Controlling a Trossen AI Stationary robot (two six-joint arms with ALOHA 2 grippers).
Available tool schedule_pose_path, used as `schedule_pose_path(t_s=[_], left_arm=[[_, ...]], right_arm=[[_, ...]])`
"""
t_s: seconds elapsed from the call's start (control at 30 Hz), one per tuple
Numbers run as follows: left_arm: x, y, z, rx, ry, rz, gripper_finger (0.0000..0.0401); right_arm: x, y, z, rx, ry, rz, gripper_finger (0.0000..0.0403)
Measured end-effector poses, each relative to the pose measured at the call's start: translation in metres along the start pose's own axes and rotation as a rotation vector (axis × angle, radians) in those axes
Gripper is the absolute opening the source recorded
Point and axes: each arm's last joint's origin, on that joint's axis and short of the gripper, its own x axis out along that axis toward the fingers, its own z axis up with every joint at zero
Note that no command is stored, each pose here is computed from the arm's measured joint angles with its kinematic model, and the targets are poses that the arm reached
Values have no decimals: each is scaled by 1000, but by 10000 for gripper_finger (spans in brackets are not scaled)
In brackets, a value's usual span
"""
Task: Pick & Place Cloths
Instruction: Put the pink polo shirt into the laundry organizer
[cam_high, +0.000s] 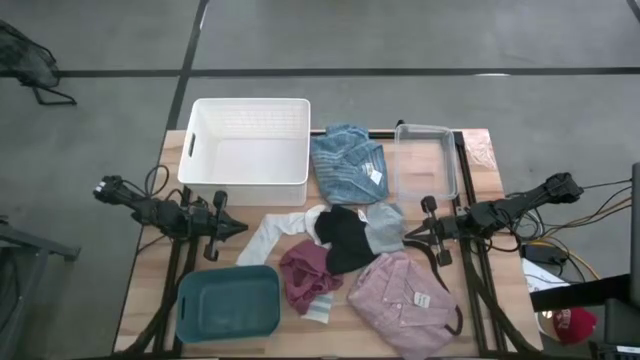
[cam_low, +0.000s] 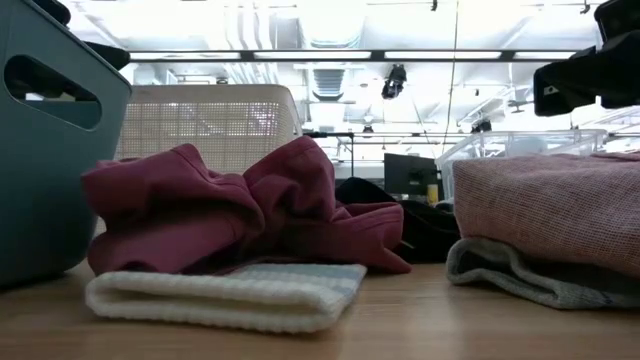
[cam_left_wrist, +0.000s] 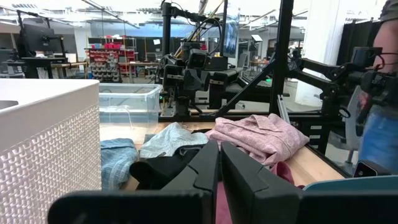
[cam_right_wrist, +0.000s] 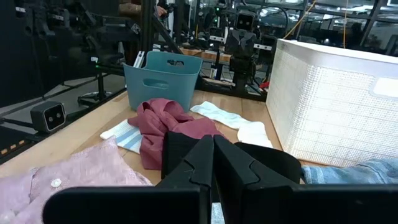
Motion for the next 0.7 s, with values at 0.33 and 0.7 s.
schedule_pose_path(t_s=[0.33, 0.7], left_arm=[[0, 0, 0, 0, 0, 0, 26], [0, 0, 0, 0, 0, 1, 26]], right_arm=[[-1, -1, 16, 644, -162, 41, 8], [-5, -5, 29, 1100, -321, 59, 8]])
